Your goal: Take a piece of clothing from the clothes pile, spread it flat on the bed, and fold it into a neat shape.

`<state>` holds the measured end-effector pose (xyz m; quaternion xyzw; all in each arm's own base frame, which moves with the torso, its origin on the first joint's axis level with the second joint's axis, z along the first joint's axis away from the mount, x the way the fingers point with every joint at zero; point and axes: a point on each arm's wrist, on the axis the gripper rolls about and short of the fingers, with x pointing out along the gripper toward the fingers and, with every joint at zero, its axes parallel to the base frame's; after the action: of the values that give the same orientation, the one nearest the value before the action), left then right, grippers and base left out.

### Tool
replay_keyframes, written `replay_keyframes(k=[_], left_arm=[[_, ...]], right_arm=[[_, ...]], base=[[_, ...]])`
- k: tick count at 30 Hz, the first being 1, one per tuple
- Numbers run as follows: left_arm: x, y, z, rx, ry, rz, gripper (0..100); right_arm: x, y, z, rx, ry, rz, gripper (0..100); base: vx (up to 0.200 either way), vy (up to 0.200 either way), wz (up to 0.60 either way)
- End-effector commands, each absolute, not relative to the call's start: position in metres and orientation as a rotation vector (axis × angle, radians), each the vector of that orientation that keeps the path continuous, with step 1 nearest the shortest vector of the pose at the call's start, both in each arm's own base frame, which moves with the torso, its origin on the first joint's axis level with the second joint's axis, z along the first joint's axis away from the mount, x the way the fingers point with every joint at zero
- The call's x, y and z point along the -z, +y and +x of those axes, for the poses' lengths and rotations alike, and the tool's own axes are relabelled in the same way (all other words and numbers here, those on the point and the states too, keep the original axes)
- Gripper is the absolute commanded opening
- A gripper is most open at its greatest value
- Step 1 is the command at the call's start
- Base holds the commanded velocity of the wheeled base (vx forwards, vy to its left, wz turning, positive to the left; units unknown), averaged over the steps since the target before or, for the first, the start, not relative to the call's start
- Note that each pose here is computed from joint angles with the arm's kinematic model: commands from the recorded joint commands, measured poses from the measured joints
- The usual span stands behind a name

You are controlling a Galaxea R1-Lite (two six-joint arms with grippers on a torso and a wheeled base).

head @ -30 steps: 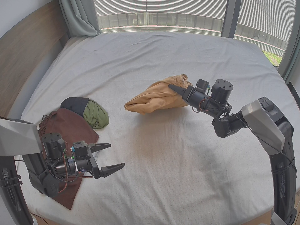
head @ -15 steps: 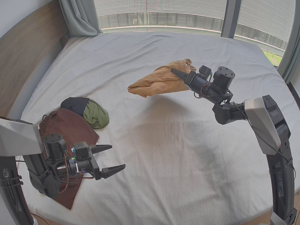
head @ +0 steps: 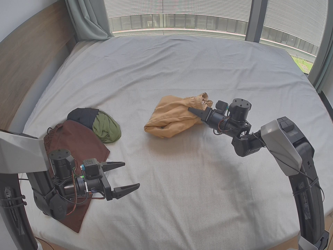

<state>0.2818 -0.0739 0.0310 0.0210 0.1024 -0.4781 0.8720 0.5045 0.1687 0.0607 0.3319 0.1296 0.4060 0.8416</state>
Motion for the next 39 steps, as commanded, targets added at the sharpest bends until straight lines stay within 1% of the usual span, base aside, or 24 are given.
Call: replay_keyframes(k=[1, 5, 14, 26, 27, 32, 35, 39], left_arm=[[-0.031, -0.074, 0.282, 1.000, 0.216, 0.043, 100], [-0.031, -0.074, 0.282, 1.000, 0.215, 0.044, 100], [-0.031, -0.074, 0.282, 0.998, 0.211, 0.045, 100], [-0.032, -0.074, 0.283, 0.998, 0.208, 0.046, 100], [-0.032, -0.074, 0.283, 0.998, 0.208, 0.046, 100], [-0.033, -0.074, 0.283, 0.998, 0.205, 0.047, 100], [-0.033, -0.073, 0.283, 0.995, 0.205, 0.047, 100], [-0.033, -0.073, 0.283, 0.994, 0.205, 0.047, 100]], right_arm=[[-0.038, 0.161, 0.495, -0.801, 0.350, 0.698, 0], [-0.023, 0.158, 0.491, -0.764, 0.363, 0.690, 0], [-0.003, 0.156, 0.481, -0.750, 0.395, 0.680, 0], [0.007, 0.157, 0.477, -0.737, 0.420, 0.677, 0], [0.007, 0.157, 0.477, -0.736, 0.417, 0.671, 100], [0.007, 0.153, 0.477, -0.731, 0.406, 0.643, 100], [0.008, 0.142, 0.474, -0.707, 0.420, 0.647, 100], [-0.005, 0.131, 0.466, -0.692, 0.411, 0.645, 100]], base=[[0.000, 0.000, 0.00], [0.000, 0.000, 0.00], [0.000, 0.000, 0.00], [0.000, 0.000, 0.00], [0.000, 0.000, 0.00], [0.000, 0.000, 0.00], [0.000, 0.000, 0.00], [0.000, 0.000, 0.00]])
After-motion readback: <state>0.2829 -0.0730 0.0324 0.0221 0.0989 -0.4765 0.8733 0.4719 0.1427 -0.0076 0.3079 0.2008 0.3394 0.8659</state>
